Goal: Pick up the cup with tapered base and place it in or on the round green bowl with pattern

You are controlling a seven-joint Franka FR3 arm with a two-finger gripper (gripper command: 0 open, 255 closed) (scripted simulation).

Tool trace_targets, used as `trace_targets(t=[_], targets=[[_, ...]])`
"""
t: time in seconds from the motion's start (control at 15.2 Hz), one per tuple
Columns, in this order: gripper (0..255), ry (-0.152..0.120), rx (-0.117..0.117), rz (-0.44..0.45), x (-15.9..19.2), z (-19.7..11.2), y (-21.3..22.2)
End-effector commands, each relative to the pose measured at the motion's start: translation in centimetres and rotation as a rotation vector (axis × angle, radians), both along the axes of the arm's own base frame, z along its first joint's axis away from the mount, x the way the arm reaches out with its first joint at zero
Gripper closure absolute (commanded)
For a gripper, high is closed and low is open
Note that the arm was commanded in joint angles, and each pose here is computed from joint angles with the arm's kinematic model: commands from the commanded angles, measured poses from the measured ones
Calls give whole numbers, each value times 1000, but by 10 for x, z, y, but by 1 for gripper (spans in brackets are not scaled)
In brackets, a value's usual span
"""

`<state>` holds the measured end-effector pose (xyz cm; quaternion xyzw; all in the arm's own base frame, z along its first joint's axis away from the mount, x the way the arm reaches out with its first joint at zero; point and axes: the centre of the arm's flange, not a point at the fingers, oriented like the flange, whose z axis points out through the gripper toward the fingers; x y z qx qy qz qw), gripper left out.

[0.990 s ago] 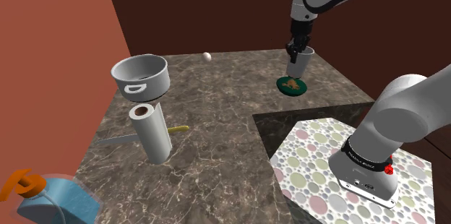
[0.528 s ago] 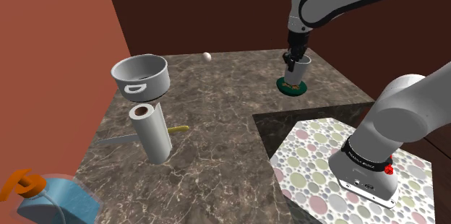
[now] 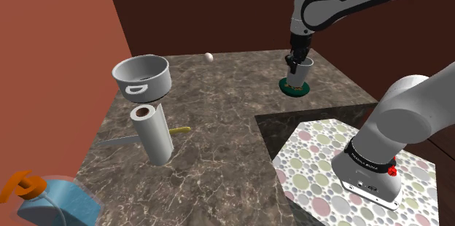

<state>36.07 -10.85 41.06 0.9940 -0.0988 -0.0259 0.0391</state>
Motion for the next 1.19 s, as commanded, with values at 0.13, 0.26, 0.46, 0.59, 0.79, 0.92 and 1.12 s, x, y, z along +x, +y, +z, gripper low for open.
trace_targets(t=[0.13,0.26,0.46,0.59,0.79,0.92,1.12], targets=[[0,0,0,0,0,0,0],[0,0,0,0,0,0,0],[0,0,0,0,2,26,2],[0,0,0,0,3,50,4],[0,0,0,0,3,50,4],[0,0,0,0,3,50,4],[0,0,0,0,3,50,4]])
